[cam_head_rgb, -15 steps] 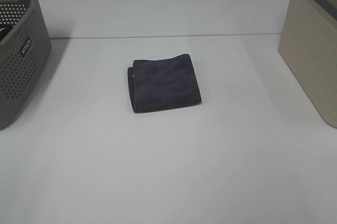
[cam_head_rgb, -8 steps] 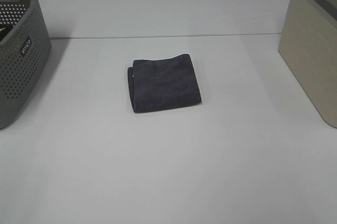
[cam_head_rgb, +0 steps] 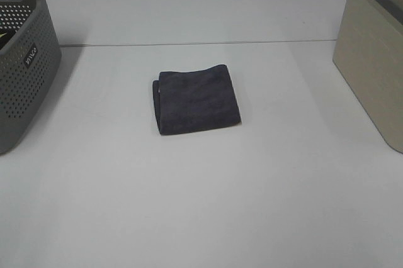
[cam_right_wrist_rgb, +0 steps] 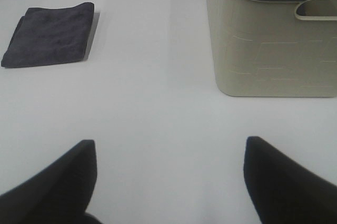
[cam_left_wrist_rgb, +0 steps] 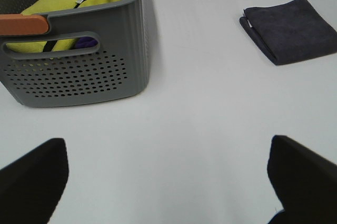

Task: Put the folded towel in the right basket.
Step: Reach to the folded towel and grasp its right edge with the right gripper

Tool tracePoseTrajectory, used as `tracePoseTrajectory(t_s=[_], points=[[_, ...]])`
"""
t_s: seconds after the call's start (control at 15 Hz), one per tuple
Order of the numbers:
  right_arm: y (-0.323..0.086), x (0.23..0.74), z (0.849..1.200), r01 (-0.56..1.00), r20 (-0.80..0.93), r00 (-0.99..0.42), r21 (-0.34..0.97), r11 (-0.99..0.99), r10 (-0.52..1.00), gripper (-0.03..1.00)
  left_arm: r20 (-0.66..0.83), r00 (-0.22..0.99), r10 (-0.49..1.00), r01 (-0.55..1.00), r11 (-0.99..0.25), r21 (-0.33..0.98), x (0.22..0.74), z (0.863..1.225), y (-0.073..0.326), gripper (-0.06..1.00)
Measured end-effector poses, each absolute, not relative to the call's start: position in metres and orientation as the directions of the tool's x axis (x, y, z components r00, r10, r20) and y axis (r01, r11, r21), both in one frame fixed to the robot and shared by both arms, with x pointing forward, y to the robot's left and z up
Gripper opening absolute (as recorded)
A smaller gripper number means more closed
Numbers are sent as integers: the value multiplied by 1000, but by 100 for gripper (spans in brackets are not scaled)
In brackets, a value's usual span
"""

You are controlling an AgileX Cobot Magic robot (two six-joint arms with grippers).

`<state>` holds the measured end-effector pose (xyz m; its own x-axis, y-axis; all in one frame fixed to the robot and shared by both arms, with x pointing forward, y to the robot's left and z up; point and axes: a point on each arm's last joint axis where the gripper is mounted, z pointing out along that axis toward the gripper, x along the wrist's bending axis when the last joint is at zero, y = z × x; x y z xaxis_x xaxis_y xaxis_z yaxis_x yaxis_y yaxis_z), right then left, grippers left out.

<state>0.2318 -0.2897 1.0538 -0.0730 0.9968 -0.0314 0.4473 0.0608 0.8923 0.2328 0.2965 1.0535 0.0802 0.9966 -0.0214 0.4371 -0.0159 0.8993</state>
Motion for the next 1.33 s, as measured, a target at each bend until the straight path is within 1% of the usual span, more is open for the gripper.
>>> tracePoseTrajectory(t_s=[1.33], points=[[-290, 232, 1054, 447, -31, -73, 892, 61, 997, 74, -21, 80, 997, 437, -16, 899, 233, 1054, 296, 98]])
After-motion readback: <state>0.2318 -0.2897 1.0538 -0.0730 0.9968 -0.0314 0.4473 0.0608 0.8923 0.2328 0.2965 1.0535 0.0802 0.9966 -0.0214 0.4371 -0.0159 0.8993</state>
